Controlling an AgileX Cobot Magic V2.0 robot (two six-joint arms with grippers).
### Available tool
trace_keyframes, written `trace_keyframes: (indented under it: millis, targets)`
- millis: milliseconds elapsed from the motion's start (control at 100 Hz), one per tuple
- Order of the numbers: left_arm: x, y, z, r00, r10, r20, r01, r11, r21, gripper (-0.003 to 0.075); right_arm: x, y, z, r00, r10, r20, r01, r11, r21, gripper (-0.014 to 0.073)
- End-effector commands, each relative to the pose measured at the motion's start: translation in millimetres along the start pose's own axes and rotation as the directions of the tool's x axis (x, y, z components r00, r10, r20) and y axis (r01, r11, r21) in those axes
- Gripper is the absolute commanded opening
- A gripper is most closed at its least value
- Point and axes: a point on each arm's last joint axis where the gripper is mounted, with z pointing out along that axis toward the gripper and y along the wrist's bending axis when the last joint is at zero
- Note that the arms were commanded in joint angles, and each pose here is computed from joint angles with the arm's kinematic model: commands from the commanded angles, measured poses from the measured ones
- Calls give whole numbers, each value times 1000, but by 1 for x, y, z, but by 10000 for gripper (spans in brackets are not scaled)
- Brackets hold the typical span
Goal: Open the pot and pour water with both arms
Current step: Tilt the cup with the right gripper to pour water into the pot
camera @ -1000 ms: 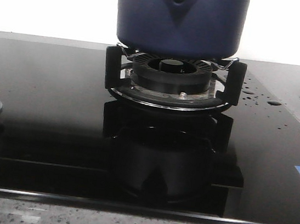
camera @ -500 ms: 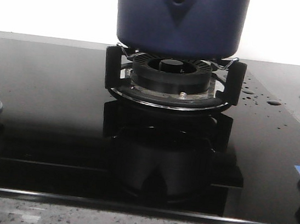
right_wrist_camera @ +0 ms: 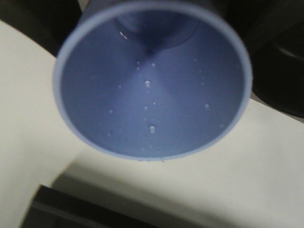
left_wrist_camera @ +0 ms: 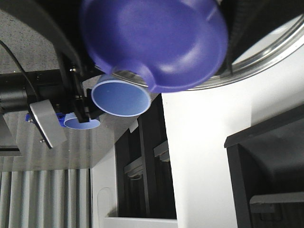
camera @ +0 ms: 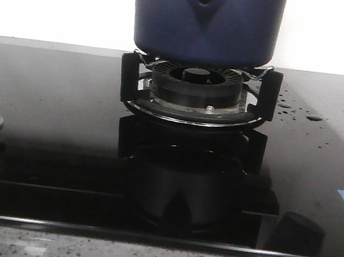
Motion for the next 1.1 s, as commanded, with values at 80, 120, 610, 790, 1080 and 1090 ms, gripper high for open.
trace_keyframes:
  millis: [80,120,610,790,1080,1090]
  targets:
    - [-39,-22,-15,993,29,117,-30,1000,4,242,-42,12,11,979,-141,146,151,986,-65,173]
    - [-40,-24,-16,993,28,116,-29,1000,4,242,-46,15,16,971,-179,158,192,978,-76,173]
    - [-50,-34,-22,991,31,129,-33,999,13,242,-53,33,48,763,-597,248,633,768,-99,124]
    - [-50,-34,-22,991,31,129,-33,999,13,242,-49,37,54,718,-645,262,686,720,-110,122]
    - [-49,-34,-22,992,39,117,-40,999,12,242,-58,37,71,617,-734,283,778,623,-80,122]
    - [-49,-34,-22,993,39,115,-41,999,11,242,-57,37,72,613,-738,282,782,618,-82,122]
